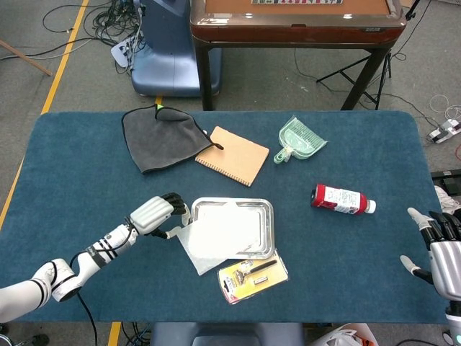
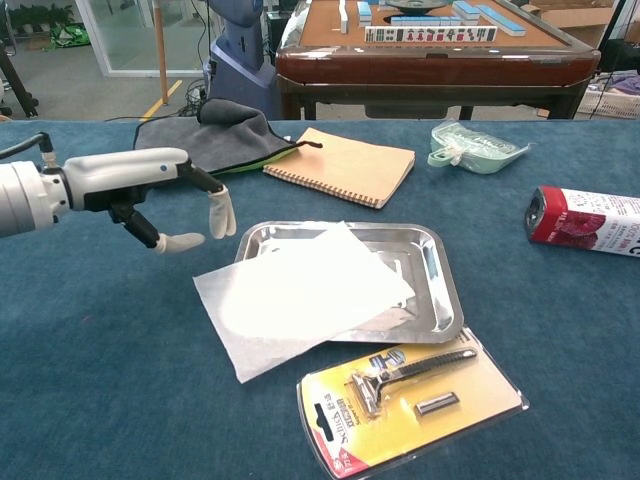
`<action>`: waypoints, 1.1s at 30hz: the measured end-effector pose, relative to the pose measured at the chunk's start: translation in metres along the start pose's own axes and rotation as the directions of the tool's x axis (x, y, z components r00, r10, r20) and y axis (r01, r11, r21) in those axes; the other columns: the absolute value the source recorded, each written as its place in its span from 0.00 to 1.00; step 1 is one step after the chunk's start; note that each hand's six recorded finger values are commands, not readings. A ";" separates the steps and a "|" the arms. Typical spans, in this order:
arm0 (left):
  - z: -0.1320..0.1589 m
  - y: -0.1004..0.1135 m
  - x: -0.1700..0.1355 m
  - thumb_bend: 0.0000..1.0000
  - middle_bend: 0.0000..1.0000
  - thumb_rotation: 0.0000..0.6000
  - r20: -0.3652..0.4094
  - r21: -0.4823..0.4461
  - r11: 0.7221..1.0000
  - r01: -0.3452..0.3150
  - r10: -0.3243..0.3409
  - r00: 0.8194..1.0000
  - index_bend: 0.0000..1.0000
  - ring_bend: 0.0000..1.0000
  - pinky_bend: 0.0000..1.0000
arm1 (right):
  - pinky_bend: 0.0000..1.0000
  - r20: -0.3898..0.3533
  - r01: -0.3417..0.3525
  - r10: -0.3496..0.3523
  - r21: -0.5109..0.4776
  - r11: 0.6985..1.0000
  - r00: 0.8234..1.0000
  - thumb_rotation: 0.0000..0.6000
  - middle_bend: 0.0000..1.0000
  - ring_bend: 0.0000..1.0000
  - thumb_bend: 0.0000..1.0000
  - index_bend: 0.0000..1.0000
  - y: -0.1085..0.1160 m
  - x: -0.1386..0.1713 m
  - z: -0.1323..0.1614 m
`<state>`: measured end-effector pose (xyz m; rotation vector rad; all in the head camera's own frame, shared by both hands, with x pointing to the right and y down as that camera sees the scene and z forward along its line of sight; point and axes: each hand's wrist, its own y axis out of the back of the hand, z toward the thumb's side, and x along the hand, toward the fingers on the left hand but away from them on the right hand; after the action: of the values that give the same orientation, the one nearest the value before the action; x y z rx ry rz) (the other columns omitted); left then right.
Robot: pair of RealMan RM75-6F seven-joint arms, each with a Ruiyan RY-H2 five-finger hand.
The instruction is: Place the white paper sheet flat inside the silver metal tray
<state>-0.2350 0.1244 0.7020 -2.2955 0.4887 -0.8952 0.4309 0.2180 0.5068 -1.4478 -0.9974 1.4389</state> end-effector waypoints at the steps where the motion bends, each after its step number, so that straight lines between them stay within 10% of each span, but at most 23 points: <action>1: 0.000 0.001 0.002 0.39 0.37 1.00 0.006 0.025 1.000 0.002 -0.002 1.000 0.48 0.24 0.15 | 0.17 0.002 0.000 0.000 0.000 1.000 1.000 1.00 0.28 0.15 0.10 0.17 0.000 0.000 0.000; 10: 0.005 0.013 0.005 0.38 0.46 1.00 0.029 0.069 0.997 -0.044 0.042 0.999 0.45 0.37 0.17 | 0.17 0.004 0.003 -0.003 -0.002 1.000 1.000 1.00 0.28 0.15 0.10 0.17 0.000 0.001 -0.002; 16: 0.004 0.019 -0.006 0.38 0.92 0.98 0.022 0.100 0.994 -0.041 0.039 0.999 0.43 0.83 0.75 | 0.17 -0.005 0.001 -0.001 -0.003 1.000 1.000 1.00 0.28 0.15 0.10 0.17 0.000 -0.001 0.000; 20: 0.006 0.020 -0.013 0.38 1.00 0.38 0.007 0.107 0.994 0.000 0.000 1.000 0.41 0.99 0.96 | 0.17 -0.005 -0.002 0.002 -0.004 1.000 1.000 1.00 0.28 0.15 0.10 0.17 -0.002 -0.002 0.001; 23: 0.011 0.018 -0.018 0.38 1.00 0.15 0.001 0.099 0.994 0.045 -0.045 0.999 0.36 1.00 1.00 | 0.17 -0.008 -0.004 0.004 -0.006 1.000 1.000 1.00 0.28 0.15 0.10 0.17 -0.003 -0.003 0.001; 33: 0.036 0.003 -0.022 0.39 1.00 0.10 0.018 0.159 0.971 0.176 -0.181 0.983 0.21 1.00 1.00 | 0.17 -0.012 -0.008 0.008 -0.007 1.000 1.000 1.00 0.28 0.15 0.10 0.17 -0.004 -0.005 0.004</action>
<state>-0.2256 0.1483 0.6685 -2.2302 0.1914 -0.9449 0.4271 0.2148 0.5125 -1.4650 -0.9910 1.4328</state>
